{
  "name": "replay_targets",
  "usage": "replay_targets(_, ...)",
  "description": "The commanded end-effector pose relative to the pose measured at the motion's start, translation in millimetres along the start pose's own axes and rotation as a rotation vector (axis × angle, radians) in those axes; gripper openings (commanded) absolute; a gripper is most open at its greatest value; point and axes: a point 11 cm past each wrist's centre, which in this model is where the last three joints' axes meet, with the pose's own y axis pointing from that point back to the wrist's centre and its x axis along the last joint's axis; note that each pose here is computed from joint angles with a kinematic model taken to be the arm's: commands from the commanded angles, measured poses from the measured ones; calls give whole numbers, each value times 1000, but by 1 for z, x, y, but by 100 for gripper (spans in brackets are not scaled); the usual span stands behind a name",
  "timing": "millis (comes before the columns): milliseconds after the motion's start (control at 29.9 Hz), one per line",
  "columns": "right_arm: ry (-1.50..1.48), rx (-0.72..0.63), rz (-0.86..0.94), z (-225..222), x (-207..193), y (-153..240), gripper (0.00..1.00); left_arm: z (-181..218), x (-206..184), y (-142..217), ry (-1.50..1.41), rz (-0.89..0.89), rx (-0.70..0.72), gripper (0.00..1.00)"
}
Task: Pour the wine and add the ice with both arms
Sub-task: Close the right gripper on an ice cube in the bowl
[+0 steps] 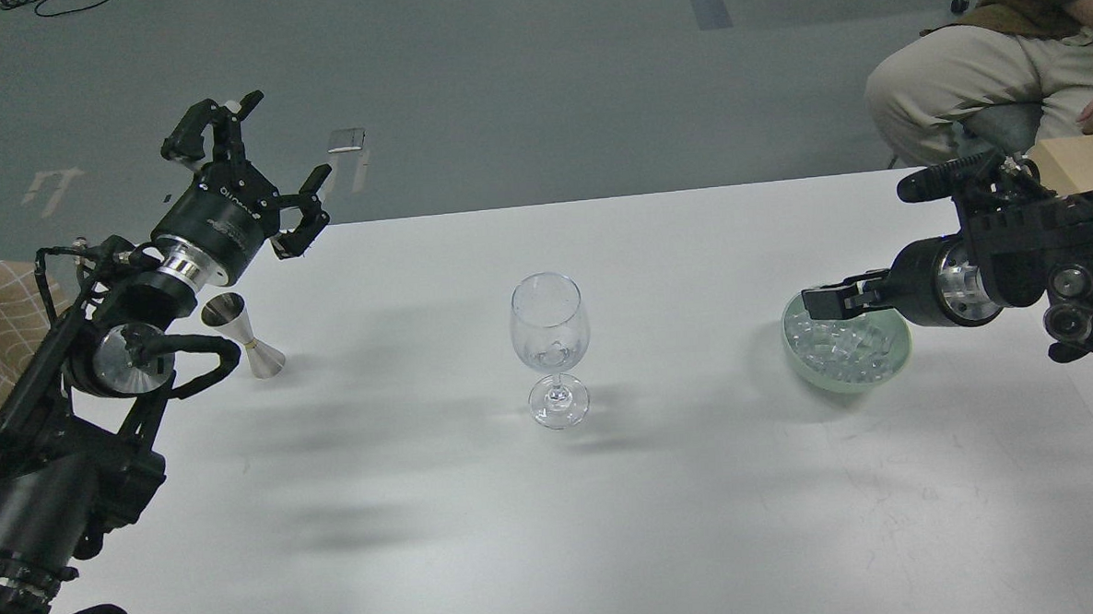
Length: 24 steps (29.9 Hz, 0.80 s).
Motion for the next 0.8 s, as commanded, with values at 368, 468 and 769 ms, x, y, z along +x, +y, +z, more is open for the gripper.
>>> replay_targets(368,21,-35,-68,10,-26,-9,79,-6,-4,-2,17,-7,0,98)
replay_targets(468,17,-48,-77,14,-30,-11,77,-6,-4,-2,16,-7,2,98)
replay_targets(769,11,-51,-82,13,-31,-20,74,-6,-3,-1,17,-3,1,98)
